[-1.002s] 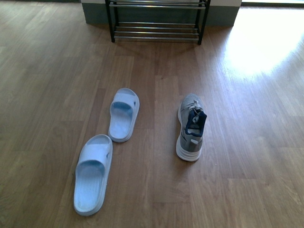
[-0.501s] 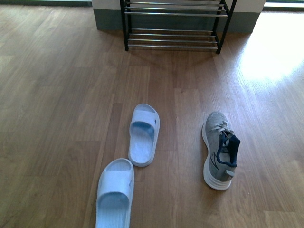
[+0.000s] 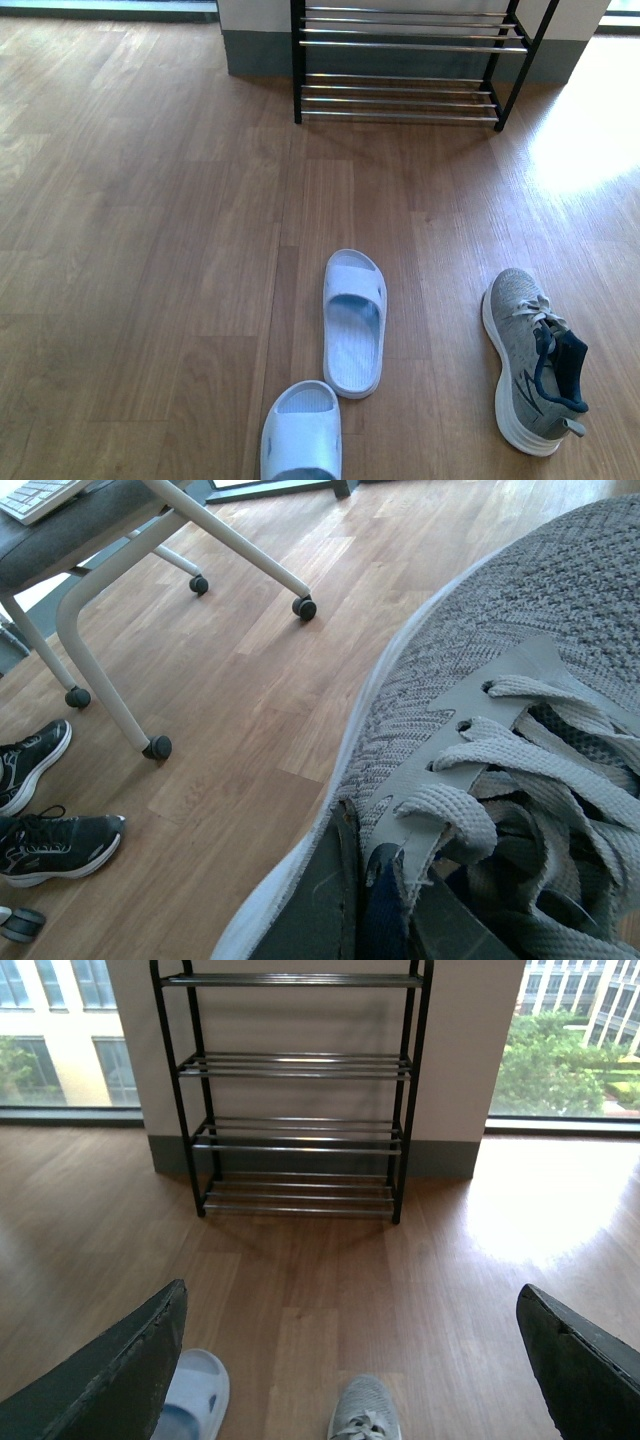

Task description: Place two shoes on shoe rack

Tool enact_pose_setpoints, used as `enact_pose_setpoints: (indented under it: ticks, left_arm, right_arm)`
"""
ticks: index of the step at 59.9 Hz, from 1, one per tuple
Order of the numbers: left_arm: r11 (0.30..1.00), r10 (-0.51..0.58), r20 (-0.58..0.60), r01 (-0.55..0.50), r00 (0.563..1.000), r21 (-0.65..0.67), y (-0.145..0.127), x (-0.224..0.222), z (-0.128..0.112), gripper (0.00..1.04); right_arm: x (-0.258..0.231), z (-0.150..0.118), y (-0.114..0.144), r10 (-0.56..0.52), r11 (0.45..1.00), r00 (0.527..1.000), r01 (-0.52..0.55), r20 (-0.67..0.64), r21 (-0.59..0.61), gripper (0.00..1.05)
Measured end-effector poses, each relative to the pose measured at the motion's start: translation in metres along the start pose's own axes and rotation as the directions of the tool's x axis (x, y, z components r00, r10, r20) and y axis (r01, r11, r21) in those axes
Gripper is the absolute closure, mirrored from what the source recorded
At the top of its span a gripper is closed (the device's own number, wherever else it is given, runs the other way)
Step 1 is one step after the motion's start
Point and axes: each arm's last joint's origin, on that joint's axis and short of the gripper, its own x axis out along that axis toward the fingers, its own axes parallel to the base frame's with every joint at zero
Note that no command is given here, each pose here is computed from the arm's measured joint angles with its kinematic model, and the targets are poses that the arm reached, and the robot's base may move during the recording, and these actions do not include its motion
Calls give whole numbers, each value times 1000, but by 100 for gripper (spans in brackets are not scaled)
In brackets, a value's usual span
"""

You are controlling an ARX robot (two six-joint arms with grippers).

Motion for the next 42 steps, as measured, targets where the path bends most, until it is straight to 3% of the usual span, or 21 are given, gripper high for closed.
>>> enact_pose_setpoints:
  ticks: [12, 18, 26, 34, 42]
  left_arm:
    - [1000, -14, 1, 14, 1000, 0, 0, 0, 0, 104]
    - [1000, -12, 1, 12, 1000, 0, 0, 0, 0, 104]
    - [1000, -11, 1, 11, 1000, 1, 0, 0, 0, 104]
    - [1000, -11, 1, 11, 1000, 1, 0, 0, 0, 104]
    - [1000, -11, 1, 11, 1000, 1, 0, 0, 0, 104]
  right_arm:
    - [7, -6, 3, 48, 995, 995, -55, -84, -83, 9]
    - [30, -6, -4, 46, 985, 985, -72, -164, -157, 9]
    - [63, -13, -15, 36, 984, 959, -84, -282, -160, 9]
    - [100, -43, -26, 19, 990, 892, -80, -453, -117, 9]
    - [122, -90, -34, 3, 993, 772, -76, -635, -87, 9]
